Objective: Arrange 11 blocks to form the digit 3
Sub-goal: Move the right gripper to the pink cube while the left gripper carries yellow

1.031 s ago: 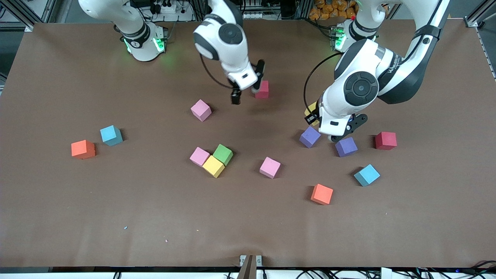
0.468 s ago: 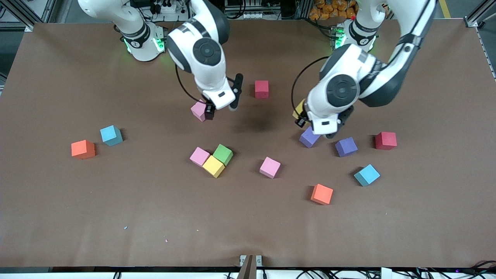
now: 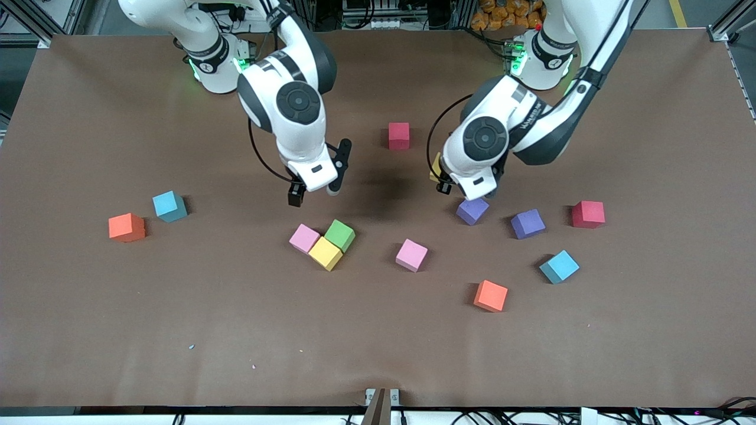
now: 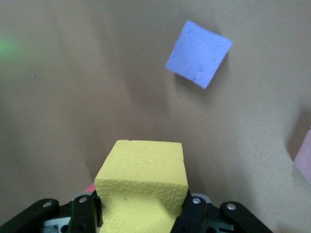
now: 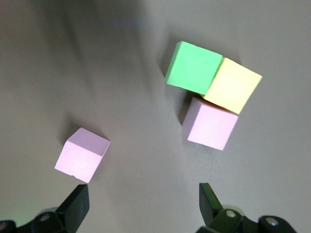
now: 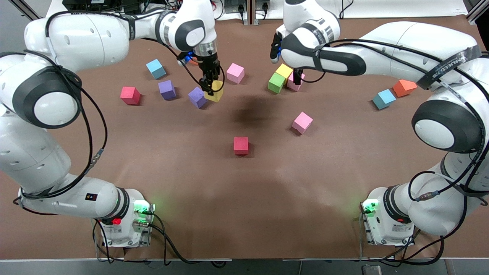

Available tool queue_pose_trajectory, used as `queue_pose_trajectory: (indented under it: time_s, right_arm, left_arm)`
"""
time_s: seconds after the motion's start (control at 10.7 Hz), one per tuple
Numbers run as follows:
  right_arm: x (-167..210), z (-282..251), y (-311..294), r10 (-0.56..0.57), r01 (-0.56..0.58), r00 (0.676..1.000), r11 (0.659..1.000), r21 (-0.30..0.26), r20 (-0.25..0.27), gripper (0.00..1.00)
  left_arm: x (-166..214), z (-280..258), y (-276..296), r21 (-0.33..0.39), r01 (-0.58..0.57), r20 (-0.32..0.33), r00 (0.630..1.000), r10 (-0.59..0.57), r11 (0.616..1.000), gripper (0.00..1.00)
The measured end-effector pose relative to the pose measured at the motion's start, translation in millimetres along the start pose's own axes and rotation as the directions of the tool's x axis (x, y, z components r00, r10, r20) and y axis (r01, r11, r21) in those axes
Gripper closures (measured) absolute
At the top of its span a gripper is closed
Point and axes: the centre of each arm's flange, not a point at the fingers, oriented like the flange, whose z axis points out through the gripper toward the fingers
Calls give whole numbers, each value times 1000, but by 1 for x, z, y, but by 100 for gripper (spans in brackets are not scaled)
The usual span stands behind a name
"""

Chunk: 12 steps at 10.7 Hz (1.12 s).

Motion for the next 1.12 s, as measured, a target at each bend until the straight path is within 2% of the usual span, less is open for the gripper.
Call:
queue_pose_trajectory:
  time_s: [0.19, 0.37, 0.75, 1.12]
  right_arm:
    - [-11, 1, 5, 136, -137, 990, 989, 59, 22, 0]
    - [-23, -11, 5, 235, -239, 971, 965, 106, 48, 0]
    - [-30, -49, -3, 256, -253, 967, 962, 101, -11, 0]
    - [-44, -74, -12, 259, -257, 966, 960, 112, -9, 0]
  left_arm:
    - [-4, 8, -7, -12, 87, -4, 996, -87, 996, 46]
    - [-9, 30, -23, -57, 127, 2, 992, -127, 990, 46]
    - [-24, 88, -65, -92, 300, 23, 954, -300, 949, 46]
    - [-16, 138, -91, -109, 368, 44, 930, -365, 924, 46]
